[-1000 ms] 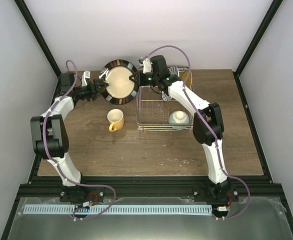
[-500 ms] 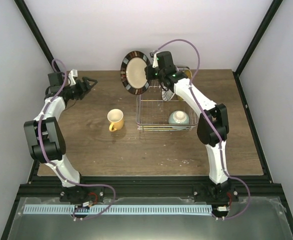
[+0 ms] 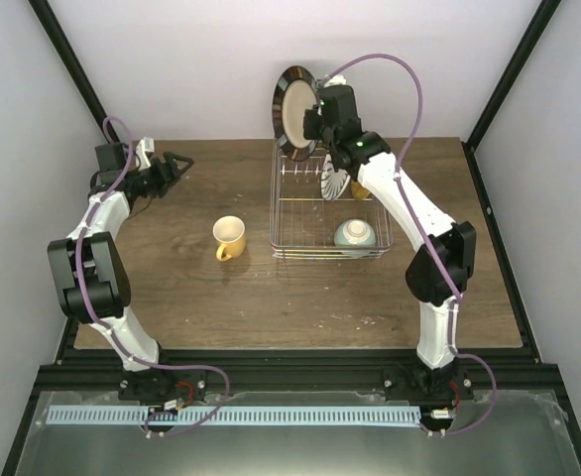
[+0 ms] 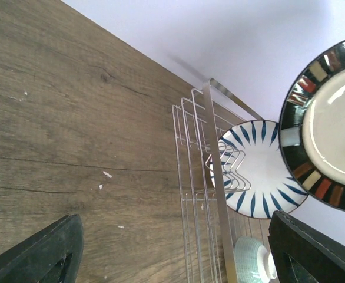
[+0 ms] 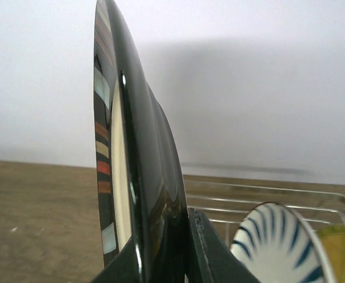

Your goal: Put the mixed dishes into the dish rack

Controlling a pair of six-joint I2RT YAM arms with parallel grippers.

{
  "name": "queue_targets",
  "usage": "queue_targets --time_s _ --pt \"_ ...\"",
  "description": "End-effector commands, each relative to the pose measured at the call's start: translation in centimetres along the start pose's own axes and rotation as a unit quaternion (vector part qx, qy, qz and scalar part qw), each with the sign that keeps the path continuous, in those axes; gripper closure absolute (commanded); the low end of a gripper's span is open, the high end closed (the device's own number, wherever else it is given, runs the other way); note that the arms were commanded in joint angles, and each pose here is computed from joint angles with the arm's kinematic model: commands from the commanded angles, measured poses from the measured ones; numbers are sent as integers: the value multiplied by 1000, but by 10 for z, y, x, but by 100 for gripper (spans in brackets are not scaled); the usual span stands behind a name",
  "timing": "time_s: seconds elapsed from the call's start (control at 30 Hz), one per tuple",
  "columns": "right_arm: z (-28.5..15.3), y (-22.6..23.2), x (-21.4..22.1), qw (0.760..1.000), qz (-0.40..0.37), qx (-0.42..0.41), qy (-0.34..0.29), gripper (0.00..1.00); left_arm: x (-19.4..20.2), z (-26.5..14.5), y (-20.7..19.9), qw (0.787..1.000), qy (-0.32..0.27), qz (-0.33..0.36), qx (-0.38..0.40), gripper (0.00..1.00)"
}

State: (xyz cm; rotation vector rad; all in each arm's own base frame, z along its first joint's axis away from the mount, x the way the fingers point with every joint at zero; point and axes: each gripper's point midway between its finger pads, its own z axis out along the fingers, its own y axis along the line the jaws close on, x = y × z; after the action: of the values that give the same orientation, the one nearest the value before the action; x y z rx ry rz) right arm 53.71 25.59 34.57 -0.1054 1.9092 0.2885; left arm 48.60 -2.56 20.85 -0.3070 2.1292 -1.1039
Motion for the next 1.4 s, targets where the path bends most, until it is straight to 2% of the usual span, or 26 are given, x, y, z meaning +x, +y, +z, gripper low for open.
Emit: queue_targets --time_s 0.0,0.37,0.47,1.37 --pt "-57 -13 -89 990 26 70 -123 99 -3 2 0 1000 -1 5 6 13" --pt "-61 -23 -54 981 17 172 -83 99 1 6 7 1000 5 -2 2 12" --pt "-67 -20 -57 979 17 185 -87 99 3 7 9 1000 6 -7 4 12" --pt "-20 -10 19 980 -16 196 8 99 5 12 14 1000 9 -10 -3 12"
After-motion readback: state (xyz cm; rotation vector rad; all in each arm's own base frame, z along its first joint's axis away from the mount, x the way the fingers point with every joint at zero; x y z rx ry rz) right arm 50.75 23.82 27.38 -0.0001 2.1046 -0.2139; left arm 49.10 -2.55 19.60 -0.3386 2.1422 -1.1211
